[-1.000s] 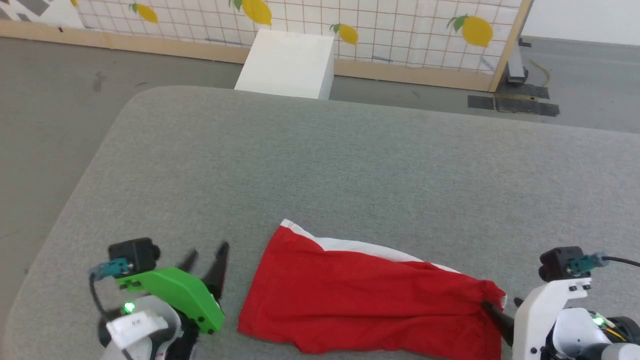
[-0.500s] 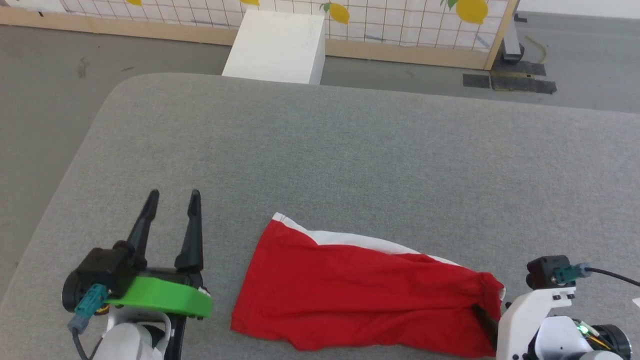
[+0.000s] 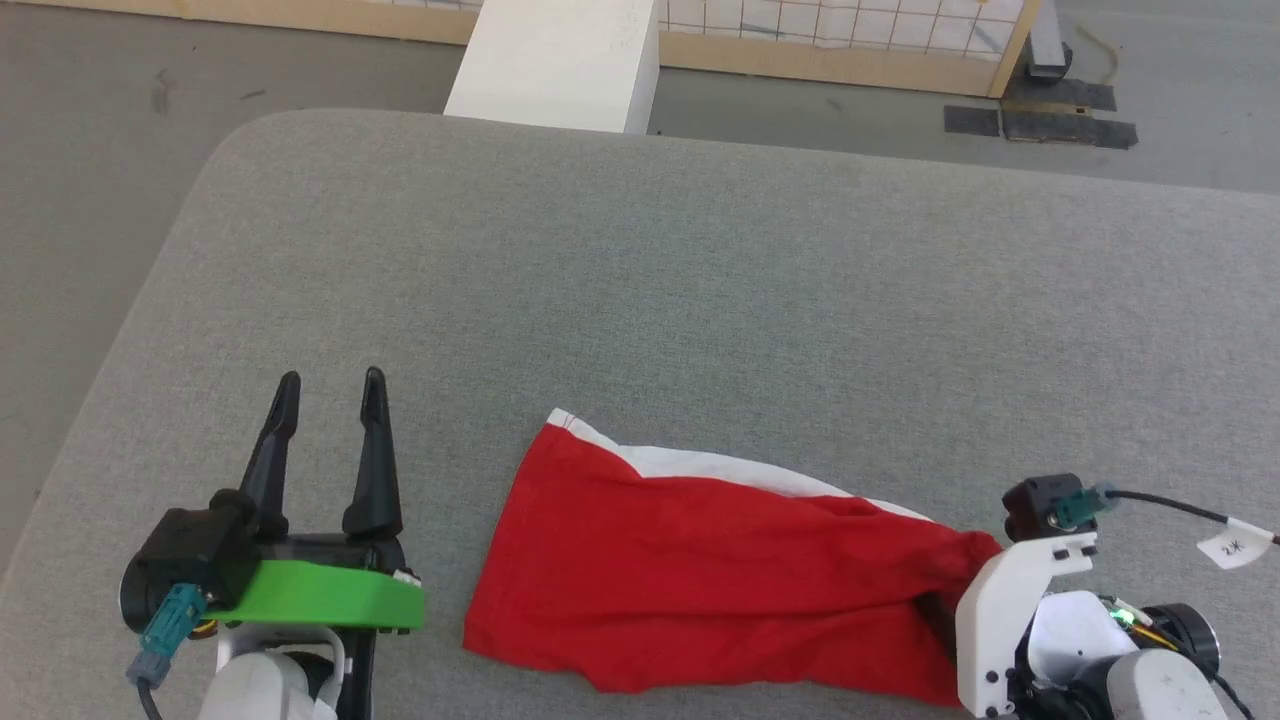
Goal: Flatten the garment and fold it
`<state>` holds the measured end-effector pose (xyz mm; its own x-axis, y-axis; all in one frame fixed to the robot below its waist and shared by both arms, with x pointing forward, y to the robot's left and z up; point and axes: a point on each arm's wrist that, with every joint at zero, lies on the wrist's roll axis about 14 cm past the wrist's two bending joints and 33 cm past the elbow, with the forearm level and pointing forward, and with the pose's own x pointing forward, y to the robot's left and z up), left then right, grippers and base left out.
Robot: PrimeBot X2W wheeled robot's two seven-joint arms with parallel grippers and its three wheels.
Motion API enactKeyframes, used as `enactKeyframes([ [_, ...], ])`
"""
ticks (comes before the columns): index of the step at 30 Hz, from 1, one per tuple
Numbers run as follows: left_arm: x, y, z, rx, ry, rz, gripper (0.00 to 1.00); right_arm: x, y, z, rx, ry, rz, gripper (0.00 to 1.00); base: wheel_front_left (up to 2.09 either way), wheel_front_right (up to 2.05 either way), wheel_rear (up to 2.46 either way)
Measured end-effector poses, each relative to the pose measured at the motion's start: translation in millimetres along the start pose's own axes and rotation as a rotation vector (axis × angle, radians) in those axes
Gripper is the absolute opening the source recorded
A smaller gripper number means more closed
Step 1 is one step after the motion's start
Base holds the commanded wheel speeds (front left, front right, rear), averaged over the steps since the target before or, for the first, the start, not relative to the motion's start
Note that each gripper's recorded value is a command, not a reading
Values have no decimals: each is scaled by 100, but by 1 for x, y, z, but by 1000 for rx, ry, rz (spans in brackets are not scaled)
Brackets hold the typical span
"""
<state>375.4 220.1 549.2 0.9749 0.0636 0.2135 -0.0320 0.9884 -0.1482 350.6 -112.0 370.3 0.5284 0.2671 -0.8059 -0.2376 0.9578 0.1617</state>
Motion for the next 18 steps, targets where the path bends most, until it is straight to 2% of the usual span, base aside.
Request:
enactKeyframes([
  [1,0,0,-1,-3,2,1,100,1,0,0,-5,8,0,21,0,0,0],
  [2,-1,0,-2,-7,6,3,100,2,1,1,-11,9,1,1,0,0,0],
  [7,-1,1,-7,-9,17,7,100,4,8,5,-26,10,20,0,0,0,0],
  [12,-1,1,-6,0,14,9,100,-1,-1,8,-21,6,5,0,0,0,0],
  [18,1,-4,-9,-9,18,-5,100,-19,-52,10,-10,9,-114,0,0,0,0],
])
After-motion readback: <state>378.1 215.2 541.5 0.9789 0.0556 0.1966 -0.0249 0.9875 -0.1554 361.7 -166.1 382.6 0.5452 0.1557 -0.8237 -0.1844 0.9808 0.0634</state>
